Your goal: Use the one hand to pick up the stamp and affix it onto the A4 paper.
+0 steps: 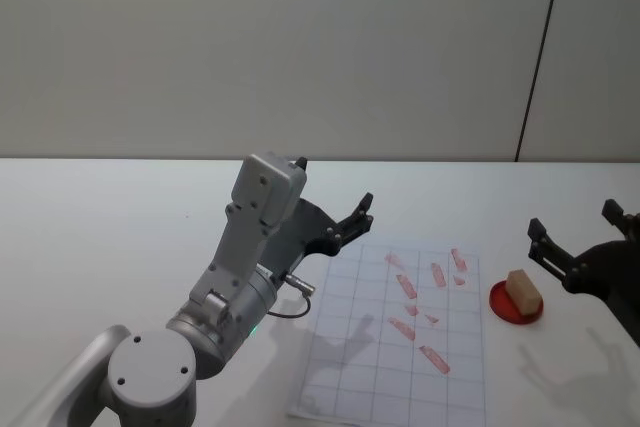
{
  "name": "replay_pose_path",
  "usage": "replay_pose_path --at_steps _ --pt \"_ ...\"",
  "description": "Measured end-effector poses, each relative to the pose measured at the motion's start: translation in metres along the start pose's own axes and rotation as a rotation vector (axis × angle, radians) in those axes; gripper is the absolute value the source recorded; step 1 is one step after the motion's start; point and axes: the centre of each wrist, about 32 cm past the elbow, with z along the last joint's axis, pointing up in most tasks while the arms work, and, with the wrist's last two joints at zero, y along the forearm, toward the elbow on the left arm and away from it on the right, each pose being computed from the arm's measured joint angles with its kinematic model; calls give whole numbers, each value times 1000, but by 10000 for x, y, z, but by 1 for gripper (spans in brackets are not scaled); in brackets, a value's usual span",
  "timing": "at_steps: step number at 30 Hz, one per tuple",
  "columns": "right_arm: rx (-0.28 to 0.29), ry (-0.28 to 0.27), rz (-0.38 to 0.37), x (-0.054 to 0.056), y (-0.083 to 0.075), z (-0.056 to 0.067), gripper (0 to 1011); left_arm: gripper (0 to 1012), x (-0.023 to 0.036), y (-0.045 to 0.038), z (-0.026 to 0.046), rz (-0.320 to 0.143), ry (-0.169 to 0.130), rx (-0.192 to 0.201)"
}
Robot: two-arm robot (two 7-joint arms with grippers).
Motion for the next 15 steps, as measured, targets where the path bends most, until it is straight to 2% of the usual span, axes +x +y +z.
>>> replay_pose_path --at_steps 9,15 --pt "-28 40 -7 10 10 -86 1001 1002 0 0 0 0 0 0" --pt "-82 104 -12 41 39 -195 1001 1002 0 0 0 0 0 0"
